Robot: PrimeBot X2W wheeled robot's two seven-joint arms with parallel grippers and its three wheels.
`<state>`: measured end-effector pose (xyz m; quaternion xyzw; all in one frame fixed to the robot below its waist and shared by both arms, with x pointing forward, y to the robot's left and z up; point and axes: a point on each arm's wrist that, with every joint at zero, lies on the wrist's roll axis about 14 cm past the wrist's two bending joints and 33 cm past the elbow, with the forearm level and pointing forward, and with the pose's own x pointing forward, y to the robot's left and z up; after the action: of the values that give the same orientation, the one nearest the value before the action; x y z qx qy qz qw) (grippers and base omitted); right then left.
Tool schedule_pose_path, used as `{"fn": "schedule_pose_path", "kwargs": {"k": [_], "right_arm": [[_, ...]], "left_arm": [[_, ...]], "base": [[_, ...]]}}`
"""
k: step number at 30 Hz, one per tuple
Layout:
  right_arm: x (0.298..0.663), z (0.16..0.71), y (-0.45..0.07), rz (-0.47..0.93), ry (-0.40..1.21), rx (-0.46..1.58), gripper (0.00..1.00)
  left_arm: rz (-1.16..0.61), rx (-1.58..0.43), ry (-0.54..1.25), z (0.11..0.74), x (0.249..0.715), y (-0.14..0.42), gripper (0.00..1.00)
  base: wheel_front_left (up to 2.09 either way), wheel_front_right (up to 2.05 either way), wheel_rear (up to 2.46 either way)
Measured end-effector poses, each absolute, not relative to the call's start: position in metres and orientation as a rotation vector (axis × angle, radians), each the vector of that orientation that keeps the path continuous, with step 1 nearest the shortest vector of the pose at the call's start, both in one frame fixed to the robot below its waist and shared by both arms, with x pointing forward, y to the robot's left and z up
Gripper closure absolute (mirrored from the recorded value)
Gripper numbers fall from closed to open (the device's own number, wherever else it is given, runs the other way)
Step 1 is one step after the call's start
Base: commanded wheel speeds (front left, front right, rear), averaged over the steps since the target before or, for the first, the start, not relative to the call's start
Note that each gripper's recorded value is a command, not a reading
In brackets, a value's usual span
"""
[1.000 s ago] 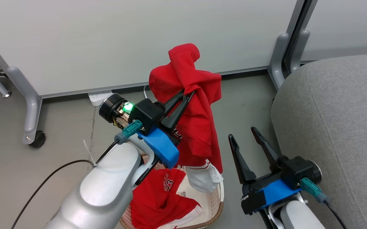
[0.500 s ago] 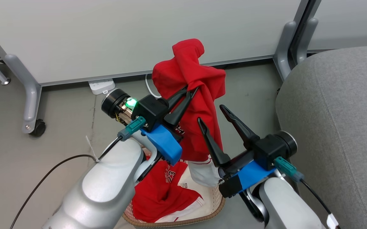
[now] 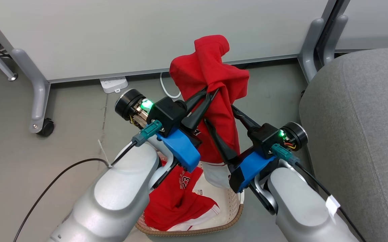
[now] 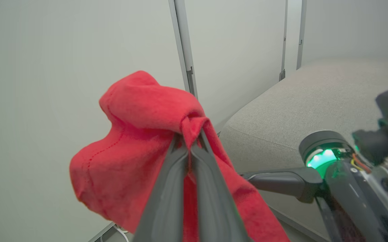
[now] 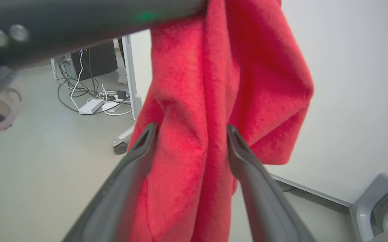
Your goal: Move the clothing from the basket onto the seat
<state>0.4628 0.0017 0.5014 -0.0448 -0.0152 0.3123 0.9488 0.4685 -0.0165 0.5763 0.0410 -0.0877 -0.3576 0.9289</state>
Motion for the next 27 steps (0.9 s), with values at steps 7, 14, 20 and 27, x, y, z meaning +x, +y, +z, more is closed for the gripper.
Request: {"fn": "schedule_pose_path", "kwargs": {"k": [7,14,20,27], "right_arm": [[0.466,0.486,0.003,0.644,0.027,-0.105,0.00],[0.462,0.480,0.005,0.652,0.059,-0.092,1.00],[0.462,0.481,0.004,0.647,0.061,-0.080,1.00],[0.460,0.484,0.004,0.646,0.058,-0.076,1.00]], "left_arm": [[-0.736,0.077,-0.183,0.578,0.467,-0.019,1.00],[-0.736,0.078,-0.186,0.579,0.465,-0.019,1.00],[-0.735,0.075,-0.190,0.581,0.464,-0.019,1.00],[-0.736,0.078,-0.193,0.583,0.462,-0.019,1.00]], "base": [[0.00,0.00,0.00],[0.00,0.00,0.00],[0.00,0.00,0.00],[0.00,0.00,0.00]]}}
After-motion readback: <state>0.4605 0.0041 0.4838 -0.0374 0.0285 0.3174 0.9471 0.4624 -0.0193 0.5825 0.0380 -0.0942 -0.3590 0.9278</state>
